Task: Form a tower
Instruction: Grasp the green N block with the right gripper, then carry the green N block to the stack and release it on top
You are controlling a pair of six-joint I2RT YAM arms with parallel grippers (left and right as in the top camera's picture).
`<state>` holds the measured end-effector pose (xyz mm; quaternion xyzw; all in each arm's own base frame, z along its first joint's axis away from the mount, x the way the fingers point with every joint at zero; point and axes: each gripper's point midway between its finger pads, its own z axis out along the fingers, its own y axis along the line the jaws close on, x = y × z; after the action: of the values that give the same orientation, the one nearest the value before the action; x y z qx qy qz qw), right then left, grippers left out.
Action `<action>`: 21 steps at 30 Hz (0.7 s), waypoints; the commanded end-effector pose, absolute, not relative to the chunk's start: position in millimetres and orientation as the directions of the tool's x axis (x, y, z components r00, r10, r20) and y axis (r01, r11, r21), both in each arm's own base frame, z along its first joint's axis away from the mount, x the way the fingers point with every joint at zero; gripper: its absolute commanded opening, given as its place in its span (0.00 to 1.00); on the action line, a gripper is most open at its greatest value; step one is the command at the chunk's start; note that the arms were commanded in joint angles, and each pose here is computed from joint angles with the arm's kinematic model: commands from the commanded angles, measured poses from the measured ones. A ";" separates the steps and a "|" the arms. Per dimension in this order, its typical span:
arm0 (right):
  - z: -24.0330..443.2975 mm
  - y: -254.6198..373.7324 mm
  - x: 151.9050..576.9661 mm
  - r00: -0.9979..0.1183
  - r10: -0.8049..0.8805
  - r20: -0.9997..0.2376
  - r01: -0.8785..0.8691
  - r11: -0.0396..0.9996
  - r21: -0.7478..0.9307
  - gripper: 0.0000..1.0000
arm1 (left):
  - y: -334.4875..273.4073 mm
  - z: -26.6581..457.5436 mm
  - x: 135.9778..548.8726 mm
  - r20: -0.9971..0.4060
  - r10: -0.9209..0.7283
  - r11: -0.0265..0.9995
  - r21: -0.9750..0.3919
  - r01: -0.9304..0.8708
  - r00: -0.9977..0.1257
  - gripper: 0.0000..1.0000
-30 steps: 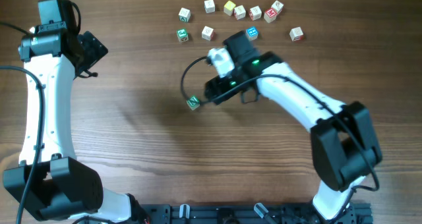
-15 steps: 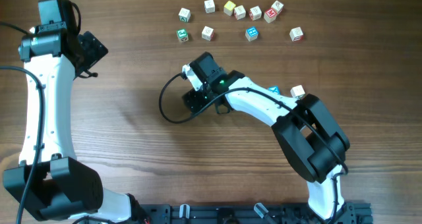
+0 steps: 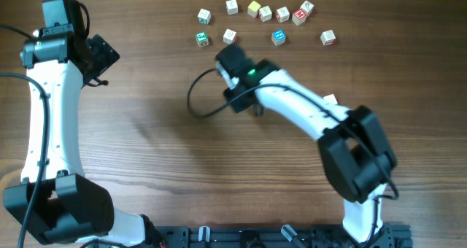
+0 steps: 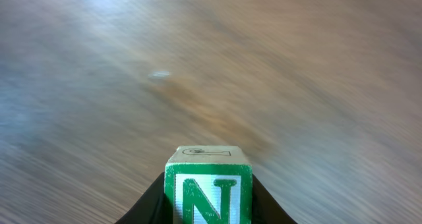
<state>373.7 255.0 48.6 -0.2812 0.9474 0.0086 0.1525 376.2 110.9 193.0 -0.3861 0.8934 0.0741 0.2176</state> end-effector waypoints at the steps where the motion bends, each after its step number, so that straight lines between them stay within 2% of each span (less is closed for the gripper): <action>1: 72.0 188.4 397.5 -0.881 -0.381 -0.281 -0.371 0.924 -0.090 0.18 | 111.9 186.5 375.2 -0.432 -0.673 0.677 -0.033 -0.735 -0.601 1.00; 5: 65.7 128.7 394.5 -0.955 -0.236 -0.180 -0.228 0.971 -0.066 0.13 | 111.8 186.5 375.2 -0.431 -0.673 0.678 -0.034 -0.735 -0.601 1.00; 9: 55.8 105.9 383.5 -0.974 -0.192 -0.116 -0.186 0.981 -0.063 0.13 | 111.9 186.5 375.2 -0.432 -0.673 0.677 -0.033 -0.735 -0.601 1.00; 11: 54.6 101.3 374.2 -0.979 -0.188 -0.078 -0.183 0.981 -0.067 0.08 | 111.8 186.5 375.2 -0.431 -0.673 0.678 -0.034 -0.735 -0.601 1.00; 12: 59.5 101.1 373.5 -0.979 -0.187 -0.084 -0.182 0.981 -0.066 0.04 | 111.8 186.5 375.2 -0.431 -0.673 0.678 -0.034 -0.735 -0.601 1.00; 16: 121.3 94.3 360.2 -0.972 -0.155 -0.177 -0.147 0.987 -0.059 0.04 | 111.8 186.5 375.2 -0.431 -0.673 0.678 -0.034 -0.735 -0.601 1.00; 19: 172.7 77.3 326.1 -0.969 -0.091 -0.230 -0.082 0.995 -0.049 0.05 | 111.9 186.5 375.2 -0.432 -0.673 0.677 -0.033 -0.735 -0.601 1.00; 21: 180.6 66.9 299.1 -0.959 -0.053 -0.278 -0.044 0.998 -0.040 0.05 | 111.8 186.5 375.2 -0.431 -0.673 0.678 -0.034 -0.735 -0.601 1.00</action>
<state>324.9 79.5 175.7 -0.0597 0.9903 -0.0164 0.1246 376.1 110.9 193.0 -0.3860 0.8934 0.0740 0.2174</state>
